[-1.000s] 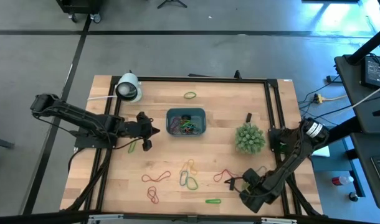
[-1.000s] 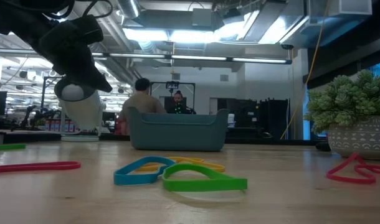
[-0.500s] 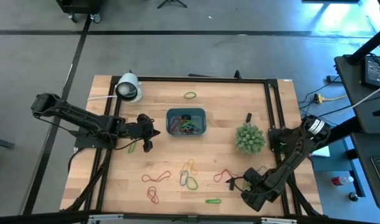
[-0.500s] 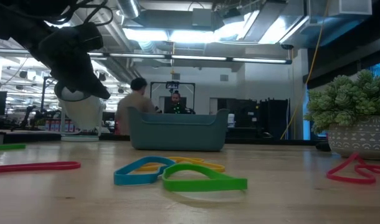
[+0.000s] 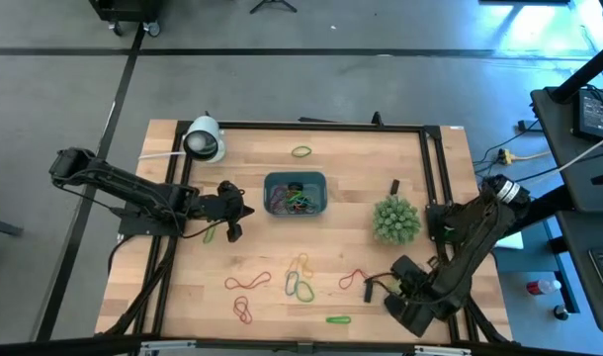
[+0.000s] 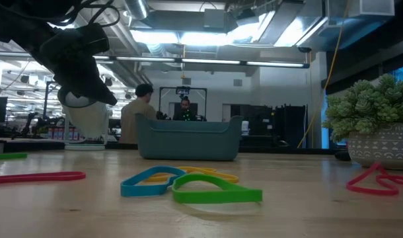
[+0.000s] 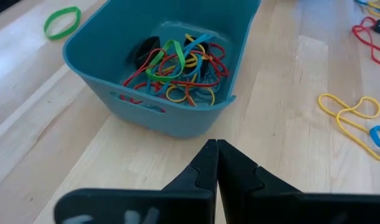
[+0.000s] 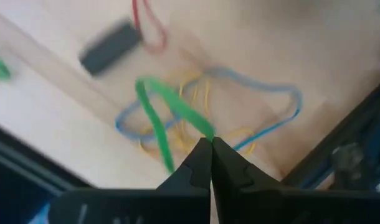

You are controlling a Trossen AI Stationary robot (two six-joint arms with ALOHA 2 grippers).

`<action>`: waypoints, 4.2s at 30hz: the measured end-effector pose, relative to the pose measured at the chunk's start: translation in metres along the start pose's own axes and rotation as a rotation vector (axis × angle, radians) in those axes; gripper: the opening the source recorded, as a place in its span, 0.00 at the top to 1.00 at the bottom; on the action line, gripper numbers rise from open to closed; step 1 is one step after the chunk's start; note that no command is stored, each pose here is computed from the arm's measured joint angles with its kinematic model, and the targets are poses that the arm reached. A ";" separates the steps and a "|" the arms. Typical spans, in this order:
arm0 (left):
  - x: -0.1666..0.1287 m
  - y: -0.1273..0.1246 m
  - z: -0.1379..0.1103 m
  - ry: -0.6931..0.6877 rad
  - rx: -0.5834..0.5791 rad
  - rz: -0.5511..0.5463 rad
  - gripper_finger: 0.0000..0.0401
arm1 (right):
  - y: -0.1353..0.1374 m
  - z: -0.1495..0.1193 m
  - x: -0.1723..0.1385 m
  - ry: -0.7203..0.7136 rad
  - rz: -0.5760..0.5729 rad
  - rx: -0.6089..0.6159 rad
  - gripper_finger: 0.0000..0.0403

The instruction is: Pick and place rubber bands into bin

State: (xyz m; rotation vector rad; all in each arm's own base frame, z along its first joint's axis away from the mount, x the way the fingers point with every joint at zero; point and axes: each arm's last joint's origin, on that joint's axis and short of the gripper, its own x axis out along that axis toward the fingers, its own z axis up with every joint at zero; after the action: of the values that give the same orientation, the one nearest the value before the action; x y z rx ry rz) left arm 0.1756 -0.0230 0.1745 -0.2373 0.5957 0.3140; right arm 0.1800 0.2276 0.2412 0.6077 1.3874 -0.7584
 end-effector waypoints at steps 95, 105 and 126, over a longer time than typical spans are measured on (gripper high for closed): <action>-0.004 -0.009 -0.002 -0.042 0.073 0.004 0.98 | -0.031 0.277 0.029 -0.345 0.220 -0.469 0.95; -0.002 -0.003 0.002 -0.068 0.072 0.059 0.98 | -0.044 0.192 0.020 -0.579 0.458 -0.366 0.98; -0.024 -0.023 0.031 0.170 0.101 0.055 0.98 | -0.045 0.149 0.054 -0.959 0.634 -0.407 0.97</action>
State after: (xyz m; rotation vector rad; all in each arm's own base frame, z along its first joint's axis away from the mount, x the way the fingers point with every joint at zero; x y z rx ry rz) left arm 0.1810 -0.0399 0.2159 -0.1514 0.7850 0.3180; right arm 0.2403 0.0790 0.2056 0.2532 0.3814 -0.1647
